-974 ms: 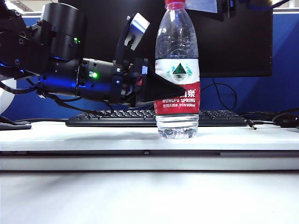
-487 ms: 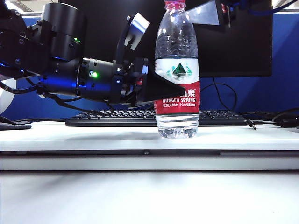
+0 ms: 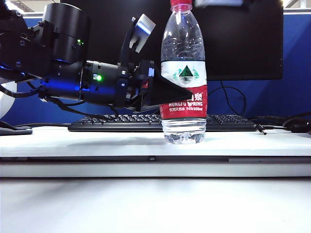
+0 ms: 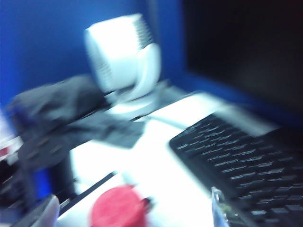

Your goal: Unscrew the cap from the plastic bottle on the table.

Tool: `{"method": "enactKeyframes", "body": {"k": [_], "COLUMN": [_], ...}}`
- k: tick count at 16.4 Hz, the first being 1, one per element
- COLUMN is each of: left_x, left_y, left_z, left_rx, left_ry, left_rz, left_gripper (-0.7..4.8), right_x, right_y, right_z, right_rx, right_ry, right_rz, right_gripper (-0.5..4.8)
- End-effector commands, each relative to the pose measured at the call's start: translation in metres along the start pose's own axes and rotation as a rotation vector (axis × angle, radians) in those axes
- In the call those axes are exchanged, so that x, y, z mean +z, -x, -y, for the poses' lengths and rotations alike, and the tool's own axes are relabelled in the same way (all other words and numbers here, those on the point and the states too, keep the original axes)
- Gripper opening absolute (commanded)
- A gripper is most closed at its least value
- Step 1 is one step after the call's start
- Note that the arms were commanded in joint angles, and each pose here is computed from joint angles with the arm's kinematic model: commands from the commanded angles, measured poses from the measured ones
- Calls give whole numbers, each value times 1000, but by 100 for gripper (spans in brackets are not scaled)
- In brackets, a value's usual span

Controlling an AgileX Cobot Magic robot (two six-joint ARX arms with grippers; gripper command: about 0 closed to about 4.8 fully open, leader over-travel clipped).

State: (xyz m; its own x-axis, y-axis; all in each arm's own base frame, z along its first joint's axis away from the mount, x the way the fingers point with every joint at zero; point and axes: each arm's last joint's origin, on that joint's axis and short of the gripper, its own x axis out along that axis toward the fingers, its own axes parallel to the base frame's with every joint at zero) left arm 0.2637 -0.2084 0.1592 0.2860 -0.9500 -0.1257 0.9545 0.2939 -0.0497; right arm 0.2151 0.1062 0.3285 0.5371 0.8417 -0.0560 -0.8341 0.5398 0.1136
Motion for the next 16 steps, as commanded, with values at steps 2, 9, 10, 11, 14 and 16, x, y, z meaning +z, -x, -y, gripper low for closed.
{"method": "enactKeyframes", "body": {"k": [2, 9, 10, 11, 14, 16], "left_x": [-11, -11, -11, -10, -10, -10], "left_y": [1, 1, 1, 1, 0, 0], "left_z": [-1, -1, -1, -1, -1, -1], "left_rx": [27, 33, 33, 33, 33, 32], "left_ry": [50, 49, 49, 48, 46, 46], "left_rz": [-71, -69, -69, -67, -65, -65], "left_gripper": [-5, -5, -5, -5, -5, -5], "right_x": [14, 32, 30, 25, 13, 2], "right_y": [19, 38, 37, 32, 14, -13], "right_z": [-11, -73, -82, -97, -124, -137], "right_rx": [-148, -503, -600, -735, -818, -765], "right_ry": [9, -30, -44, -62, -59, -66], "right_rz": [48, 212, 221, 222, 187, 188], "right_gripper": [450, 479, 479, 479, 479, 479]}}
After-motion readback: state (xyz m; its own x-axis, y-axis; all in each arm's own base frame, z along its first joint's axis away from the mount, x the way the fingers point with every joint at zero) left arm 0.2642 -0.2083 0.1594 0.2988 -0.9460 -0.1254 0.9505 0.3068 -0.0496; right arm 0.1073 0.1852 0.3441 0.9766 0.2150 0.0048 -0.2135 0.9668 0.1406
